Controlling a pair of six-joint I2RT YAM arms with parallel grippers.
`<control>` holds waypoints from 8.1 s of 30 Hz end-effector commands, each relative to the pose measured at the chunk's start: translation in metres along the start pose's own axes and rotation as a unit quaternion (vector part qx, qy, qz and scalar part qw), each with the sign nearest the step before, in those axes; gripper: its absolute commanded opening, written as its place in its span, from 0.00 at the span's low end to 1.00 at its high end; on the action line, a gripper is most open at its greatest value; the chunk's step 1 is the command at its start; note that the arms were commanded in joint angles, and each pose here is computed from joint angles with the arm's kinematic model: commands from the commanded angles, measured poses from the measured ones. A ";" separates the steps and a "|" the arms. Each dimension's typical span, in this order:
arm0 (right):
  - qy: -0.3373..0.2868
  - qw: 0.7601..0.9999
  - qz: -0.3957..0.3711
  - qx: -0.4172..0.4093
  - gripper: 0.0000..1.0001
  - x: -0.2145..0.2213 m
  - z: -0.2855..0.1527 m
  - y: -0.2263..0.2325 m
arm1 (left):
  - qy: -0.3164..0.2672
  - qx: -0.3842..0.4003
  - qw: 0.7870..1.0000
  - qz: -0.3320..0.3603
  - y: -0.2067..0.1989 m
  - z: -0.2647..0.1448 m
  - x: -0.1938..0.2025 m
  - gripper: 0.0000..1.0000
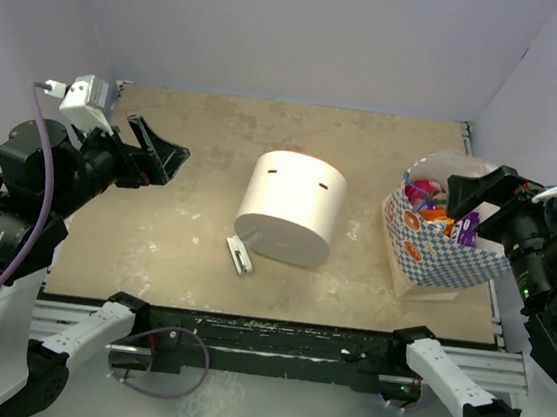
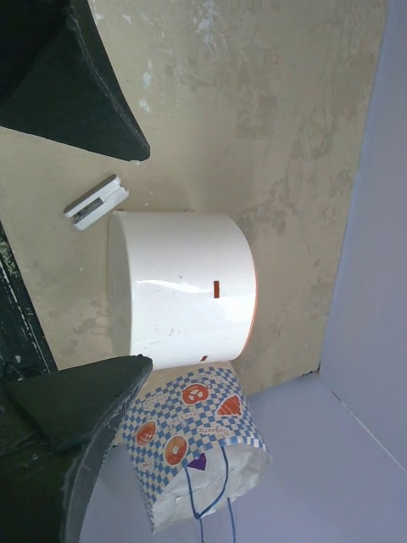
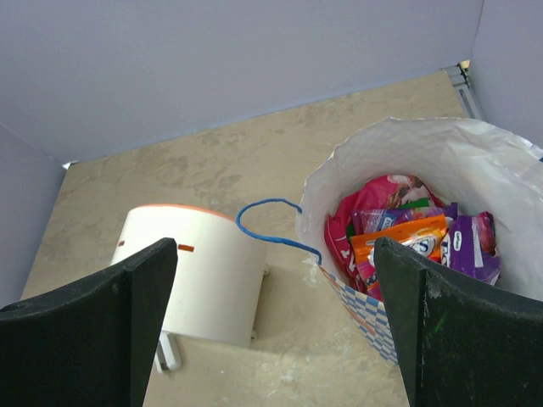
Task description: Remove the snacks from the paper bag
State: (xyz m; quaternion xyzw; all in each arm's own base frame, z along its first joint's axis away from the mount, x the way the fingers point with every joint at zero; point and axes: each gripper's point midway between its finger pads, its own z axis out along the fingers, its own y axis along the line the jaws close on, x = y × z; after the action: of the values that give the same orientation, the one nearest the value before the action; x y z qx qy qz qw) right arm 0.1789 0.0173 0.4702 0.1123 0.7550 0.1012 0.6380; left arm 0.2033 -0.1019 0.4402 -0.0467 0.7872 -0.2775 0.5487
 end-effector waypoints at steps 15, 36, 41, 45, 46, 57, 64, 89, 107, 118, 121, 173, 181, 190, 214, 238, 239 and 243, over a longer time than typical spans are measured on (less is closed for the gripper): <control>0.011 0.998 0.007 0.065 0.99 -0.019 0.014 -0.011 | -0.066 -0.024 0.997 -0.023 0.007 0.012 -0.025 0.99; 0.113 0.963 0.012 -0.243 1.00 0.044 0.062 0.099 | 0.092 0.087 0.987 -0.099 -0.026 0.065 0.038 0.99; 0.160 0.950 0.035 -0.267 1.00 0.070 0.081 0.111 | 0.107 0.106 0.982 -0.115 -0.031 0.072 0.044 0.99; 0.232 0.938 0.042 -0.253 1.00 0.107 0.100 0.115 | 0.123 0.115 0.978 -0.124 -0.033 0.079 0.051 0.99; 0.248 0.936 0.045 -0.244 1.00 0.116 0.105 0.114 | 0.126 0.117 0.977 -0.125 -0.033 0.080 0.052 0.99; 0.336 0.920 0.108 -0.172 1.00 0.183 0.133 0.099 | 0.153 0.132 0.967 -0.155 -0.038 0.088 0.062 0.99; 0.380 0.903 0.123 -0.159 1.00 0.211 0.158 0.102 | 0.161 0.128 0.966 -0.159 -0.036 0.092 0.066 0.99; 0.486 0.826 0.158 -0.236 1.00 0.291 0.152 0.161 | 0.147 0.103 0.971 -0.157 -0.031 0.122 0.051 0.99; 0.520 0.778 0.148 -0.321 1.00 0.339 0.139 0.314 | 0.109 0.054 0.990 -0.075 -0.031 0.061 0.011 0.99; 0.494 0.782 0.131 -0.356 1.00 0.328 0.139 0.388 | 0.080 0.078 0.994 -0.006 -0.036 -0.003 0.010 0.99; 0.463 0.810 0.099 -0.346 0.99 0.299 0.133 0.369 | 0.068 0.087 0.994 -0.013 -0.040 -0.009 0.008 0.99; 0.202 0.846 -0.476 0.132 0.69 0.130 0.105 0.022 | 0.137 0.166 0.975 -0.051 -0.052 -0.008 0.056 0.99; 0.225 0.880 -0.412 0.067 0.00 0.139 0.119 0.069 | 0.145 0.163 0.974 -0.052 -0.051 -0.011 0.060 0.99; 0.299 0.917 -0.253 -0.075 0.00 0.192 0.129 0.182 | 0.151 0.164 0.974 -0.051 -0.052 -0.014 0.060 0.99; 0.311 0.887 0.042 -0.339 0.63 0.173 0.109 0.363 | 0.120 0.122 0.984 -0.056 -0.041 -0.022 0.051 0.99; 0.178 0.969 -0.078 -0.154 1.00 0.115 0.102 0.177 | 0.224 0.206 0.920 -0.247 -0.058 0.116 0.086 0.91; 0.177 0.970 -0.075 -0.150 0.99 0.115 0.098 0.171 | 0.233 0.205 0.917 -0.252 -0.058 0.121 0.091 0.87; 0.168 0.974 -0.076 -0.133 0.99 0.113 0.087 0.148 | 0.242 0.217 0.910 -0.256 -0.068 0.133 0.107 0.68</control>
State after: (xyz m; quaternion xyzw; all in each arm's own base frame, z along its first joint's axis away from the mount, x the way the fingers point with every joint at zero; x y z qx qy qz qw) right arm 0.2607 0.2231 0.3731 -0.0813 0.8557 0.1773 0.4792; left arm 0.2637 -0.2283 0.3360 -0.0891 0.8054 -0.5343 0.2408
